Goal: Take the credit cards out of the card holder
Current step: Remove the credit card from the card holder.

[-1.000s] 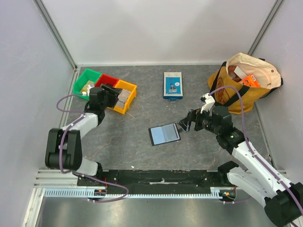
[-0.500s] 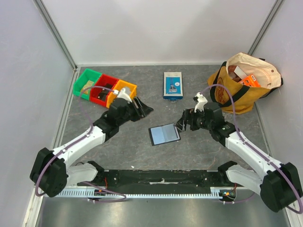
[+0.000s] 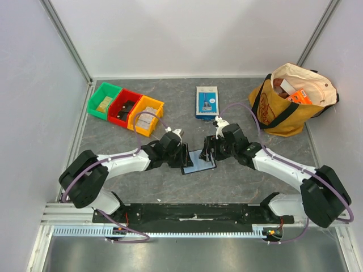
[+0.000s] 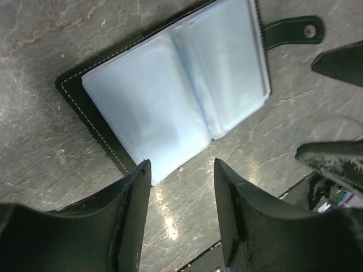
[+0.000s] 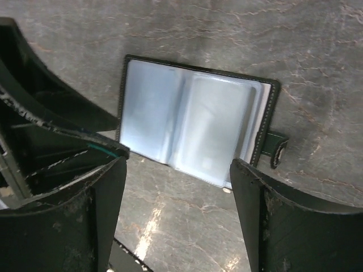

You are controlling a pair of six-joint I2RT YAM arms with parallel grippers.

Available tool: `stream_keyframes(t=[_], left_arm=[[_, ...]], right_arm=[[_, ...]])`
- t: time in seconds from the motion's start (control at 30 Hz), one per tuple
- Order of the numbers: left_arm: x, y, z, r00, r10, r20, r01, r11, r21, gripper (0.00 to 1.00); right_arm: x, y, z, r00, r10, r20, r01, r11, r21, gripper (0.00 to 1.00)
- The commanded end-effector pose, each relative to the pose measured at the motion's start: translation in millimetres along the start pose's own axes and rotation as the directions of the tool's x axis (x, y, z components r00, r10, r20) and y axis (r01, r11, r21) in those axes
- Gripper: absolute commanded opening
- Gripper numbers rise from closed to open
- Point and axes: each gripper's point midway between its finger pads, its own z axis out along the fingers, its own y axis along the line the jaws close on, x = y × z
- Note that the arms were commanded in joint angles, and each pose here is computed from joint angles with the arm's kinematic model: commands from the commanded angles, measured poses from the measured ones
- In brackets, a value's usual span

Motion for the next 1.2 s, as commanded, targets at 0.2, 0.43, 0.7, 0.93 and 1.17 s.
stream_keyframes(t=[0.2,0.43,0.7,0.93,1.17], left_arm=[[16,13,9,0.996,0.059,-0.064,-0.062,0.997,-0.050,0.41],[28,23,12,0.994,0.046,-0.099,-0.053,0.996,-0.073,0.38],[32,24,13,0.993,0.044,-0.112,-0.053,0.996,-0.075,0.37],[35,23,15,0.991,0.042,-0.126,-0.051,0.996,-0.070,0.36],[36,18,16,0.991,0.037,-0.127,-0.043,0.998,-0.051,0.35]], right_arm=[[1,-15,30,0.999,0.039,0.010,-0.040,0.998,0.053,0.73],[21,-23,38,0.997,0.057,-0.047,-0.054,0.996,0.065,0.63],[37,-33,42,0.994,0.070,-0.088,-0.061,0.994,0.096,0.59],[35,-16,47,0.993,0.066,-0.096,-0.065,0.998,0.009,0.48],[20,15,49,0.993,0.100,-0.067,-0.108,0.986,-0.129,0.40]])
